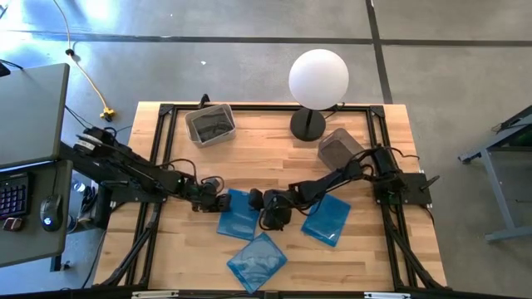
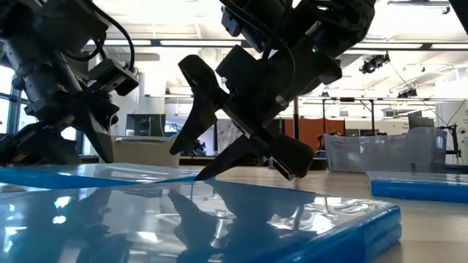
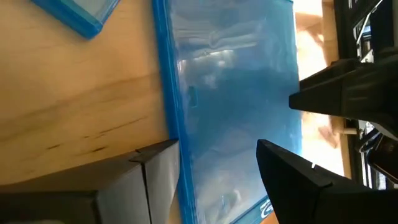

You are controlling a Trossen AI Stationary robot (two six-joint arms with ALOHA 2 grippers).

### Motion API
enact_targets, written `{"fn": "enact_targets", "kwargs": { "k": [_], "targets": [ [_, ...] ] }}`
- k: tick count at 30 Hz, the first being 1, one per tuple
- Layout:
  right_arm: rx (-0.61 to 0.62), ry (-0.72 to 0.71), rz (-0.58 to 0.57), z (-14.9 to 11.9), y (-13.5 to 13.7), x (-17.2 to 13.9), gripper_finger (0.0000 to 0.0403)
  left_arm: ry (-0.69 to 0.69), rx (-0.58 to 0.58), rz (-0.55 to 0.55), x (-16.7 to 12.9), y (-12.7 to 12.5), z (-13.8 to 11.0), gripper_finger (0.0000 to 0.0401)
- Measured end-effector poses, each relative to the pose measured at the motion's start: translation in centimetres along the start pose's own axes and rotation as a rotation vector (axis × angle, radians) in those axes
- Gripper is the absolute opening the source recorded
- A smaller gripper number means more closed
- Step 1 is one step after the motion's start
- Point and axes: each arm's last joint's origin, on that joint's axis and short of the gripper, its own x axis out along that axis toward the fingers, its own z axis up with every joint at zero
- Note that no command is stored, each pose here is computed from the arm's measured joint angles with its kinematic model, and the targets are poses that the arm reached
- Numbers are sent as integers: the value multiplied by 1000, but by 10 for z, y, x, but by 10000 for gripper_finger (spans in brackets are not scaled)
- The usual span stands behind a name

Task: Pick & place jewel cases by type
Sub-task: Put the left blue CD case into the gray bin

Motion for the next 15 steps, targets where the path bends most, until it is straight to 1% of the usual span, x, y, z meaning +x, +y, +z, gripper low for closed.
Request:
{"fn": "enact_targets", "kwargs": {
  "k": [2, 4, 7, 8, 11, 13, 15],
  "targets": [
    [-19, 21, -14, 0, -1, 0, 204, -15, 5, -24, 0, -2, 0, 168],
    [-37, 54, -31, -1, -1, 0, 204, -31, 36, -69, 0, -6, 0, 168],
    [-24, 79, -96, -1, -6, 1, 204, -55, 63, -164, -1, -18, 0, 168],
    [-14, 82, -113, -1, -8, 0, 204, -62, 71, -181, -2, -19, 0, 168],
    [4, 81, -131, -1, -9, 0, 204, -89, 86, -183, -1, -18, 0, 168],
    [1, 82, -135, -1, -9, 0, 204, -91, 96, -214, -2, -21, 0, 168],
    [-2, 103, -146, 1, -9, 0, 204, -94, 105, -207, -2, -21, 0, 168]
  ]
}}
